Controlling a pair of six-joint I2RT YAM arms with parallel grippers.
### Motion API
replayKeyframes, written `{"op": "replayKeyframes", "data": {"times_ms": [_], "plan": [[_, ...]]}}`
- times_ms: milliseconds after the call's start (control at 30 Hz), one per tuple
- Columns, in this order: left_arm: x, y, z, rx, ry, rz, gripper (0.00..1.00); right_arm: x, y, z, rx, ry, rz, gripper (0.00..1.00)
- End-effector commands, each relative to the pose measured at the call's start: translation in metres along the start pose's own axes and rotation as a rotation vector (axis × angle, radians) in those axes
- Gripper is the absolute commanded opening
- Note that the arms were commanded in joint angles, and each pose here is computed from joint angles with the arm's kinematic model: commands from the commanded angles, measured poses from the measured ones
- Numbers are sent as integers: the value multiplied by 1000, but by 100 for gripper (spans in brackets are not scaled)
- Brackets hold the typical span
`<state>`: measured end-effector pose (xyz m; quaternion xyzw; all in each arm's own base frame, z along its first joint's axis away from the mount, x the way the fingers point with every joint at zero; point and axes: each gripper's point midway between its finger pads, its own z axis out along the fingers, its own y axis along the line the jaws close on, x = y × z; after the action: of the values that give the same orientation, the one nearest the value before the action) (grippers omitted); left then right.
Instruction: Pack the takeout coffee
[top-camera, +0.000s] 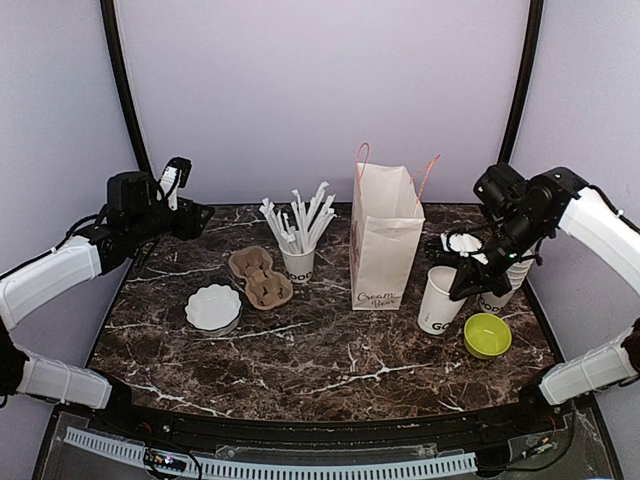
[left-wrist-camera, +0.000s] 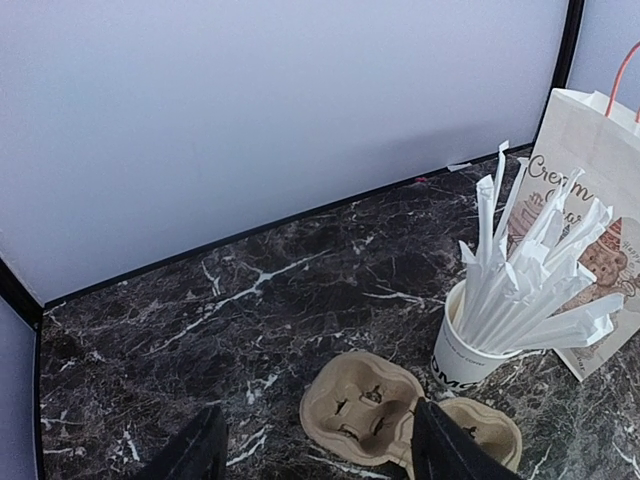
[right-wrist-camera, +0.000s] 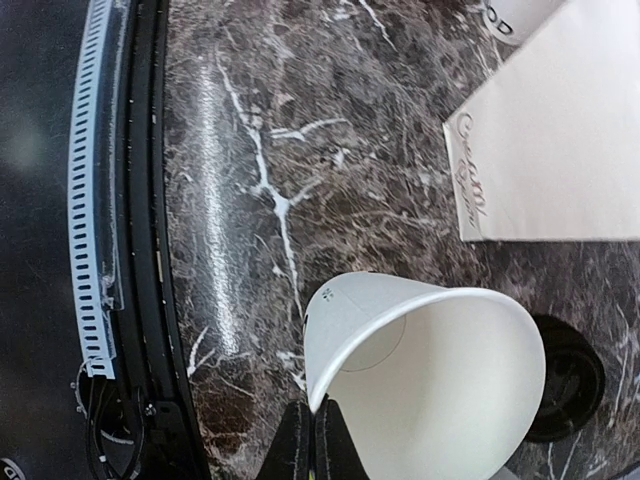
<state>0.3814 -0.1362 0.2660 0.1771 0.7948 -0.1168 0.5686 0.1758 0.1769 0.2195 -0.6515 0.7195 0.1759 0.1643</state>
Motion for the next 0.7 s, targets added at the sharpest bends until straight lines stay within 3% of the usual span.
{"op": "replayKeyframes", "data": {"times_ms": [0,200,400,667], "plan": [[0,11,1,-55,20,18,65,-28,25,25,-98,-43,-109,0],[-1,10,0,-54,19,15,66,-69,59,68,-123,56,-301,0],[-3,9,-2,-45,16,8,65,-142,80,100,-93,-32,-454,0],[-6,18,-7,-100,27,-24,65,-191,63,149,-27,-47,-390,0]]}}
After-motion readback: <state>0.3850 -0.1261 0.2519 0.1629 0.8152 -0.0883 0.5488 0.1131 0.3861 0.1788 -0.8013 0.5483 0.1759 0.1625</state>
